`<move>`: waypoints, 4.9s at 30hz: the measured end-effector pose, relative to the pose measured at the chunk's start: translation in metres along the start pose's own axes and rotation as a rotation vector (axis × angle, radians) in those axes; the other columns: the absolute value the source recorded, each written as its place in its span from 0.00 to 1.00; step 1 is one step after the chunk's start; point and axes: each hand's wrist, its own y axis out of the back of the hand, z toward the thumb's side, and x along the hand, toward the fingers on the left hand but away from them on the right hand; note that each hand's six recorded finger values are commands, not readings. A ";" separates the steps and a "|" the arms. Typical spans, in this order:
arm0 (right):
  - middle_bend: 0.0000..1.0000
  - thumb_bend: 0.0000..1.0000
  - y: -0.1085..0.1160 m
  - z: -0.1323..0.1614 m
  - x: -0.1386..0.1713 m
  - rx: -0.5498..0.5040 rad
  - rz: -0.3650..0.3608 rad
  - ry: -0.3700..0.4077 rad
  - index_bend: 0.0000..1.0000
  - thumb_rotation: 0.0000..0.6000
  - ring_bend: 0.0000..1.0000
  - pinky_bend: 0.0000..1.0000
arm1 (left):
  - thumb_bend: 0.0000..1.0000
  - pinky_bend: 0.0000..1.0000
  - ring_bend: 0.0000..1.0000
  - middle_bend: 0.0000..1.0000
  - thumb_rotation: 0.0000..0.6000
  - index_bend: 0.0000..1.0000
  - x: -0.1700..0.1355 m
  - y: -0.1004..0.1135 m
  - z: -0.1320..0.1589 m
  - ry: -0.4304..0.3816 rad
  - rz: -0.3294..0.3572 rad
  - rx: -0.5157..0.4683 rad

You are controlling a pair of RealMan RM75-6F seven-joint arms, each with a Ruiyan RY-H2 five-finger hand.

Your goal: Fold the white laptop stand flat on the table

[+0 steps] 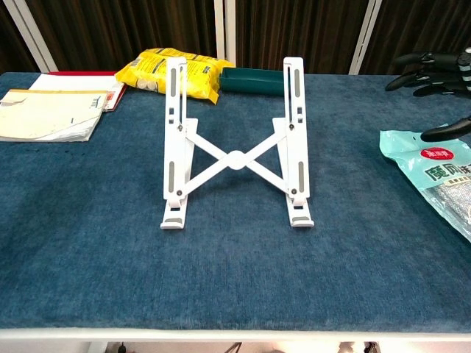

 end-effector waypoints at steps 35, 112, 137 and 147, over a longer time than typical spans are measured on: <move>0.18 0.00 -0.106 0.112 -0.080 -0.333 0.333 0.266 0.02 1.00 0.00 0.00 | 0.06 0.19 0.05 0.07 1.00 0.18 -0.005 0.000 -0.025 0.077 -0.078 -0.068; 0.19 0.12 -0.010 0.101 0.073 -0.601 0.152 0.408 0.03 1.00 0.00 0.00 | 0.00 0.25 0.05 0.06 1.00 0.12 0.062 -0.131 0.077 -0.189 -0.550 -0.990; 0.19 0.12 -0.015 0.089 0.069 -0.641 0.153 0.389 0.03 1.00 0.00 0.00 | 0.00 0.29 0.05 0.06 1.00 0.12 0.016 -0.165 0.066 -0.064 -0.640 -1.051; 0.19 0.12 -0.015 0.087 0.070 -0.647 0.150 0.391 0.03 1.00 0.00 0.00 | 0.00 0.29 0.05 0.06 1.00 0.12 0.003 -0.171 0.067 -0.034 -0.675 -1.053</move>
